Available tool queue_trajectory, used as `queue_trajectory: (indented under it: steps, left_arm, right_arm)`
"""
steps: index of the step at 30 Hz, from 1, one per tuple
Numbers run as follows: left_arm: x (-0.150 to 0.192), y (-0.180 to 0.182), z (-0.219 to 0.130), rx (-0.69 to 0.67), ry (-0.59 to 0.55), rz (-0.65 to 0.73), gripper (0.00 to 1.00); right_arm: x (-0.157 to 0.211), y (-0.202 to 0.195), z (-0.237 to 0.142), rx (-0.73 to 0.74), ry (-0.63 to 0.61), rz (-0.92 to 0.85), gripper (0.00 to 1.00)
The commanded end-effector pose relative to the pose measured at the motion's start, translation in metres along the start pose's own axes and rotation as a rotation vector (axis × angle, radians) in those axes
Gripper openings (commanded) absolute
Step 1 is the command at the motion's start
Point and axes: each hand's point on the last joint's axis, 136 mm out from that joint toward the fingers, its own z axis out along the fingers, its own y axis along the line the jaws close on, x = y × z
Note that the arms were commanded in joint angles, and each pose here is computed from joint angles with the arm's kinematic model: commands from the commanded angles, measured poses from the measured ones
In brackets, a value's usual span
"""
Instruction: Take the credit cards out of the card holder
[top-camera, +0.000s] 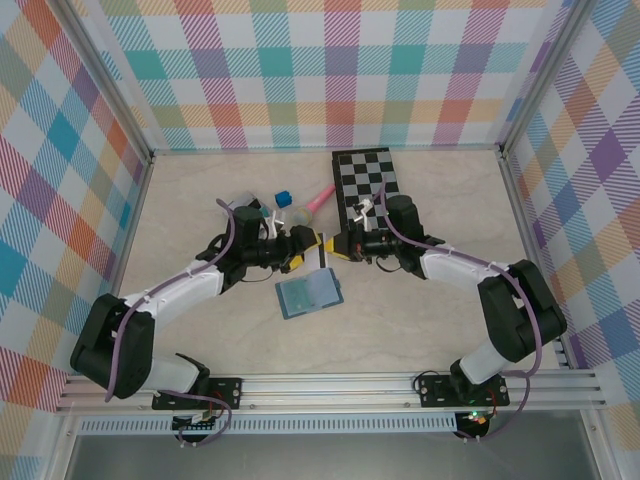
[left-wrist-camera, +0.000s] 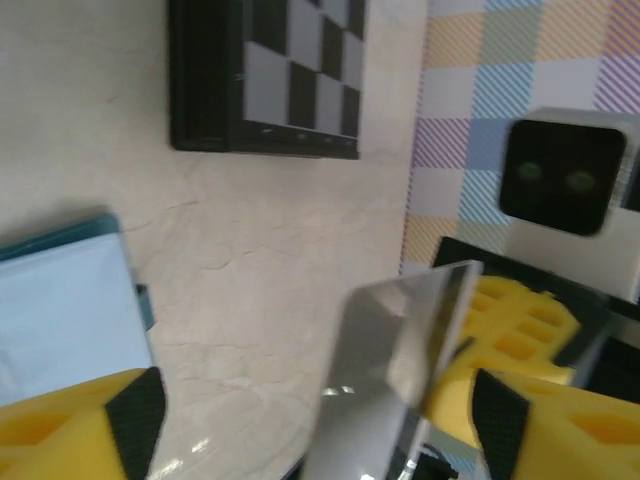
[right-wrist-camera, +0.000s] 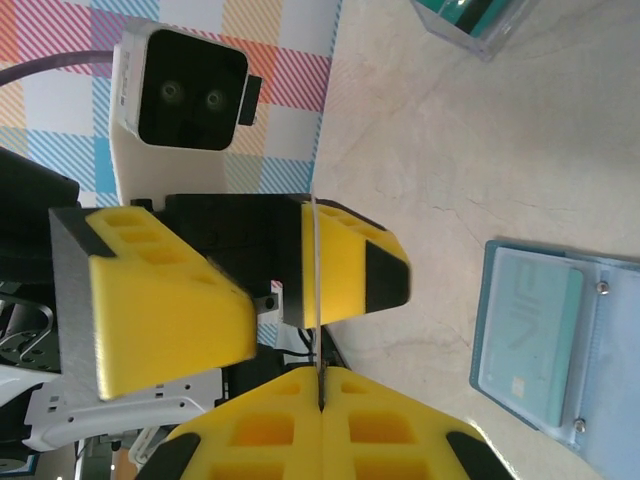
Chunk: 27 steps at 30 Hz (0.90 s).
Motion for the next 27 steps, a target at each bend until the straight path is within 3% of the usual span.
queue_trajectory:
  steps: [1, 7, 13, 15, 17, 19, 23, 27]
  left_arm:
    - [-0.005, -0.019, -0.008, 0.082, -0.016, 0.03, 0.61]
    - [-0.005, -0.021, -0.01, 0.094, -0.028, 0.046, 0.34]
    - [-0.005, -0.026, -0.021, 0.103, -0.076, 0.088, 0.16]
    - [-0.005, -0.022, -0.022, 0.078, -0.077, 0.089, 0.0]
    - [-0.005, -0.017, -0.024, 0.044, -0.087, 0.101, 0.0]
    - [-0.006, -0.012, -0.028, 0.001, -0.102, 0.127, 0.0]
    - [-0.008, 0.005, -0.036, -0.127, -0.12, 0.197, 0.0]
    - [-0.013, 0.028, -0.051, -0.335, -0.125, 0.321, 0.0]
  right_arm:
    - [-0.001, 0.011, -0.004, -0.041, -0.002, -0.023, 0.0]
    - [-0.002, 0.003, -0.003, -0.023, -0.01, -0.002, 0.0]
    - [-0.004, -0.004, -0.001, -0.006, -0.016, 0.024, 0.0]
    - [-0.004, -0.005, 0.0, -0.003, -0.012, 0.032, 0.0]
    - [-0.004, -0.008, 0.0, 0.016, -0.002, 0.054, 0.02]
    - [-0.003, -0.015, -0.001, 0.069, -0.003, 0.075, 0.13]
    - [-0.002, -0.031, -0.015, 0.221, -0.056, 0.075, 0.55]
    - [0.002, -0.045, -0.037, 0.382, -0.119, 0.051, 0.79]
